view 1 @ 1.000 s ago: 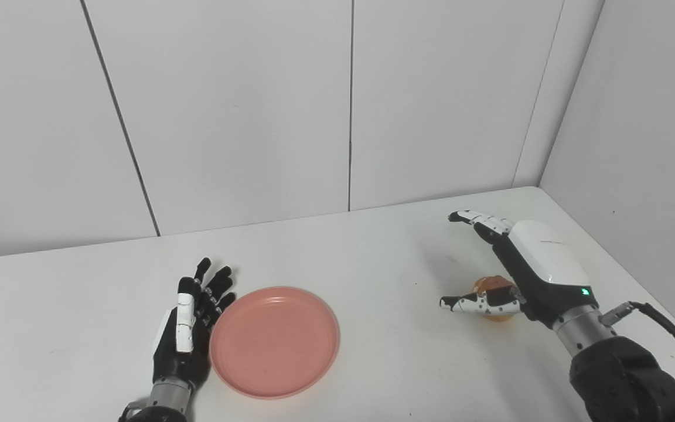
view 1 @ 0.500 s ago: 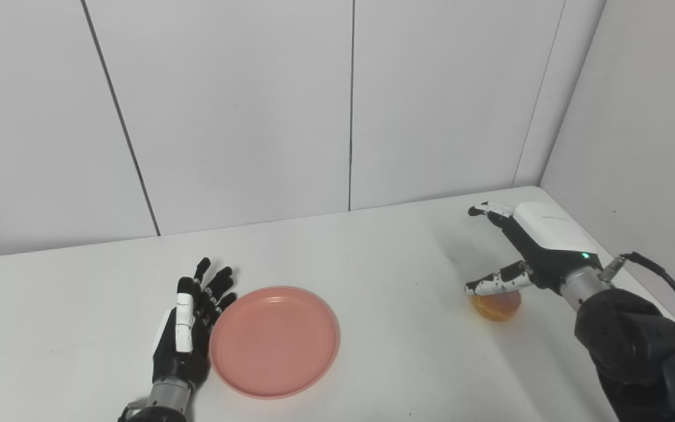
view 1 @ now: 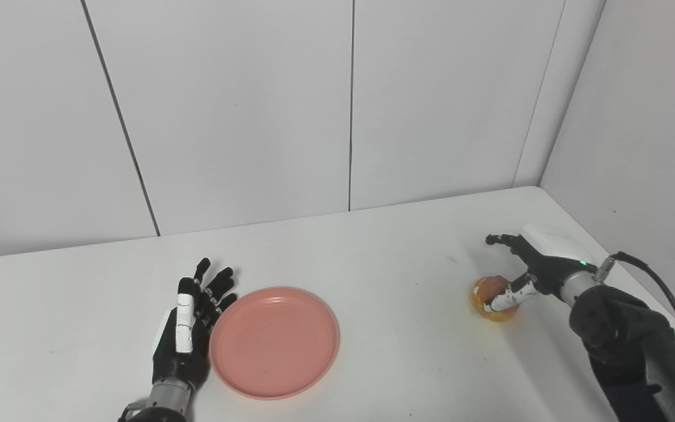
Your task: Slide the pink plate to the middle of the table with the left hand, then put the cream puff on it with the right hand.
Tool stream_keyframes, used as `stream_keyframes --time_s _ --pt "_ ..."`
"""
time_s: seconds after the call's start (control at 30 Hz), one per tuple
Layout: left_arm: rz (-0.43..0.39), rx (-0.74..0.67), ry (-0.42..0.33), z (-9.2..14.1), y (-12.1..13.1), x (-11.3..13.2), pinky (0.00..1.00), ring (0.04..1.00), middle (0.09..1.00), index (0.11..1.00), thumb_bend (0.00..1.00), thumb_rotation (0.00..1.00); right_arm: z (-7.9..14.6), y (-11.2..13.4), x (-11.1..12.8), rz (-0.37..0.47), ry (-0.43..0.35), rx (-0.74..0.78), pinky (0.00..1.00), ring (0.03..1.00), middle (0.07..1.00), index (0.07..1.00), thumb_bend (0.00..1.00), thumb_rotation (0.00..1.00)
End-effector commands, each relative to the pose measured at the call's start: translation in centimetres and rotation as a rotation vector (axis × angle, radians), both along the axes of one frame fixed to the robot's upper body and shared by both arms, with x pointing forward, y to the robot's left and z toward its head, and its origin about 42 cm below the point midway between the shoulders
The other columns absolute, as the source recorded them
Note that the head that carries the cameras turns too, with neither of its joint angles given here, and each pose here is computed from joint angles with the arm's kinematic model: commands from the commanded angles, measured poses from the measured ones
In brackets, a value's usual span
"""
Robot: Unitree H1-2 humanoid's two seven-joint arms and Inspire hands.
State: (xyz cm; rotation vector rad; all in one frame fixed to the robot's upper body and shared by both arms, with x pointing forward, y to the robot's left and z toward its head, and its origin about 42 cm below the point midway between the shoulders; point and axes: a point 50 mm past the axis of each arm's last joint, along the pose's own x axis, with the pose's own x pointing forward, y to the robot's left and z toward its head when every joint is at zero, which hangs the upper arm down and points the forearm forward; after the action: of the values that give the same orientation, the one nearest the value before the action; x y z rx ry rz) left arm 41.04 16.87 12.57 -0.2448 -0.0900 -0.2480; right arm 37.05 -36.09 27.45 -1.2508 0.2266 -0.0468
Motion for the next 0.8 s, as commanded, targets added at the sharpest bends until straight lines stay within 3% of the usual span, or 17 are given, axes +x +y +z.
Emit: stream_keyframes --time_s 0.0,0.3,0.5,0.77 --pt "0.007 -0.01 0.132 -4.3 0.1 -2.7 0.89 0.915 0.882 0.972 0.81 0.95 1.8 -0.3 0.6 -0.022 -0.091 0.001 0.6 0.792 0.846 0.802 1.0 0.17" --pt "0.006 -0.012 0.133 -4.2 0.1 -2.8 0.89 0.915 0.879 0.971 0.81 0.95 0.1 -0.7 1.0 -0.056 -0.067 0.039 0.55 0.711 0.806 0.792 1.0 0.12" --pt "0.007 -0.014 0.135 -4.3 0.1 -2.9 0.89 0.915 0.877 0.967 0.79 0.94 -1.1 -0.6 0.9 -0.057 -0.044 0.041 0.57 0.704 0.788 0.773 1.0 0.12" --pt "0.012 -0.017 0.137 -3.9 0.1 -2.8 0.89 0.911 0.875 0.966 0.8 0.94 -1.2 -0.6 1.0 -0.025 0.013 -0.049 0.55 0.685 0.765 0.726 1.0 0.08"
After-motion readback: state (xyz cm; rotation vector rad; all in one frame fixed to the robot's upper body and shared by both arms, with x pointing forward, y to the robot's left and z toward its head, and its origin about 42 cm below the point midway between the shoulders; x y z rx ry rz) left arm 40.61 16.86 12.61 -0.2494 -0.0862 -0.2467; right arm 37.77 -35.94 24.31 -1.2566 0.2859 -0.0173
